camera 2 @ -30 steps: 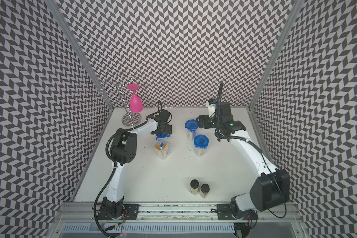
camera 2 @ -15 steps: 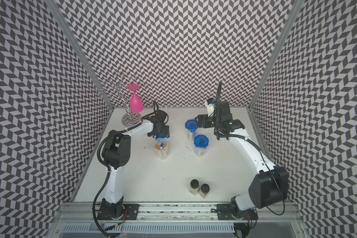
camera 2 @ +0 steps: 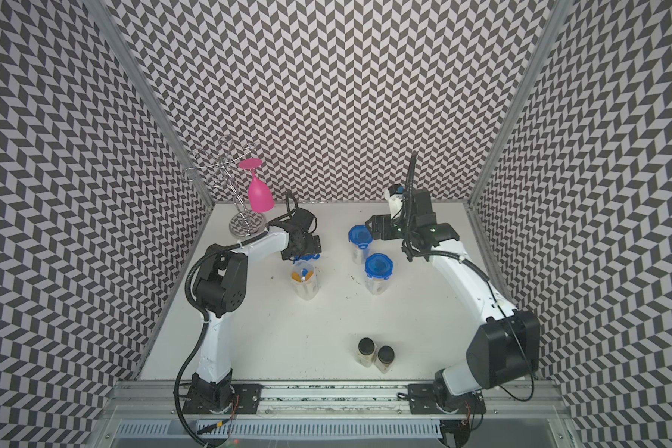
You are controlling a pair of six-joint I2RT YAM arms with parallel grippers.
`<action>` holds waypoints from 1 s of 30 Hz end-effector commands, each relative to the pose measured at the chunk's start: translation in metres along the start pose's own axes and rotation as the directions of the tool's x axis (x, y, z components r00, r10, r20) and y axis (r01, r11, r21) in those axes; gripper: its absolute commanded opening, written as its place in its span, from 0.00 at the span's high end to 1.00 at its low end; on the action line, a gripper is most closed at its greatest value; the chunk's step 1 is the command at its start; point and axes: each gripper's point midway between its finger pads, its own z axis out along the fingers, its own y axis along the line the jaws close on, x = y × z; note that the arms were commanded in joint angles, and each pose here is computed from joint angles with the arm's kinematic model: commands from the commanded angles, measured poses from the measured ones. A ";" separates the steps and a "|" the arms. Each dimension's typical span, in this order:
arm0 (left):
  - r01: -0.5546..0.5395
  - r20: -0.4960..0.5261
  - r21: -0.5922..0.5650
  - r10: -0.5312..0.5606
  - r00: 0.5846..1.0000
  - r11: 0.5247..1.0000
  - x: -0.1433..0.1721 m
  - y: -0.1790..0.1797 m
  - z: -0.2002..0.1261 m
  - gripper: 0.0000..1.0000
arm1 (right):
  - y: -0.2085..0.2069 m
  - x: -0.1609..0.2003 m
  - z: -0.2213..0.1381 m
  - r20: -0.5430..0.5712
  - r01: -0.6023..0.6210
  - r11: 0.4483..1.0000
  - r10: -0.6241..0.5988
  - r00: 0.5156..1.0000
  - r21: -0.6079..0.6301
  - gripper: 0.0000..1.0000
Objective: Pack away toiletry kits
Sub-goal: Pick up the lid from the center of the board.
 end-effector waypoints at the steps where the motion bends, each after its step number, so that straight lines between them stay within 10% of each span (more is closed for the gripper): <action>1: 0.037 0.022 -0.026 -0.037 0.999 0.999 -0.007 0.004 0.002 0.00 | 0.002 -0.016 -0.006 0.046 0.018 1.000 -0.018 0.999 -0.001 0.16; 16: 0.034 -0.024 -0.062 -0.035 0.999 0.998 0.007 0.013 0.033 0.02 | -0.002 -0.017 -0.007 0.058 0.009 1.000 -0.010 0.998 0.017 0.16; 30: -0.009 -0.018 -0.065 0.008 1.000 0.998 -0.003 0.012 0.019 0.28 | -0.005 -0.020 -0.012 0.072 0.012 0.999 -0.015 0.997 0.038 0.16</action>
